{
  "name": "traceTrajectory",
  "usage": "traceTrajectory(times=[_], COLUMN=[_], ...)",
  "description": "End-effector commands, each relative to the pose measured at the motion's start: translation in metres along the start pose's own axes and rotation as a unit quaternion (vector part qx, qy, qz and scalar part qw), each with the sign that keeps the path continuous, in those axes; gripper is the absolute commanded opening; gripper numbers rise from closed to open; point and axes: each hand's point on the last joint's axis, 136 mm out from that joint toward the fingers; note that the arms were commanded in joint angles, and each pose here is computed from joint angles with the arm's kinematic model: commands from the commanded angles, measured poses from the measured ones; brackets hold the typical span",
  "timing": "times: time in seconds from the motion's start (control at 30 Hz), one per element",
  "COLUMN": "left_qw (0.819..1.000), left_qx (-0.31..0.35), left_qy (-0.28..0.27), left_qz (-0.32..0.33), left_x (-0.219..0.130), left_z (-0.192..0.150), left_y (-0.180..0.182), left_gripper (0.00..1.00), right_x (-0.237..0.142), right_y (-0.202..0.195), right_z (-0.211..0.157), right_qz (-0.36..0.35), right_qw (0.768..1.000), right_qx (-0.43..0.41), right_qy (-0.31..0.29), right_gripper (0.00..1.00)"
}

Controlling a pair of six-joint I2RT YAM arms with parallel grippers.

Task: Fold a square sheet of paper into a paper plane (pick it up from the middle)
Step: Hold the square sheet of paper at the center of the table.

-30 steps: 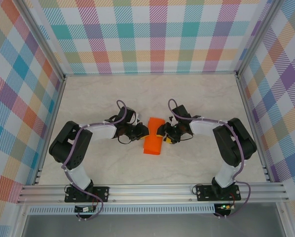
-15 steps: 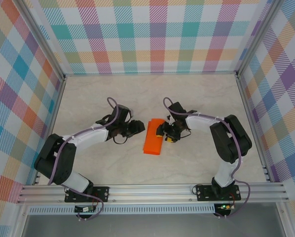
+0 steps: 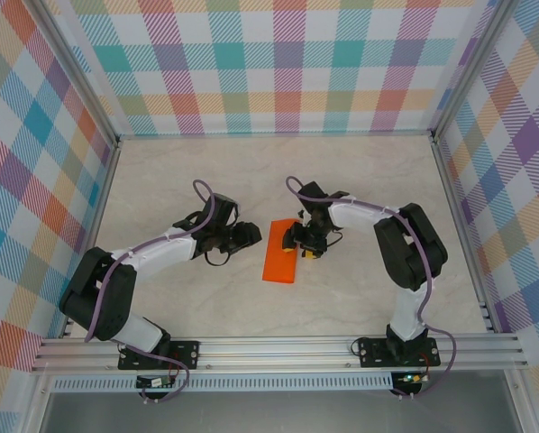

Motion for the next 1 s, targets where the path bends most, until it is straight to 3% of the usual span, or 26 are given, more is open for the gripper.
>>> traceTrajectory(times=[0.0,0.97], left_qw=[1.0,1.0], left_qx=[0.01,0.013], left_qy=[0.001,-0.004], left_qz=[0.005,0.013], left_x=[-0.004,-0.009], left_z=[-0.004,-0.004], left_y=[0.002,0.006], left_gripper=[0.46,0.45], right_x=[0.011,0.022], right_y=[-0.021,-0.042], right_z=[-0.017,-0.021], right_qz=[-0.051,-0.112], right_qw=[0.998,0.991], right_qx=[0.016,0.043], right_qy=[0.038,0.065], right_gripper=[0.6,0.61])
Point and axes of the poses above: each hand's point on the last joint's axis, 136 mm out from that joint toward the fingers, its own x axis out along the fingers, its own y axis along the line the jaws close on, z = x × y, and after that the axes turned 6 degrees about -x, right-handed
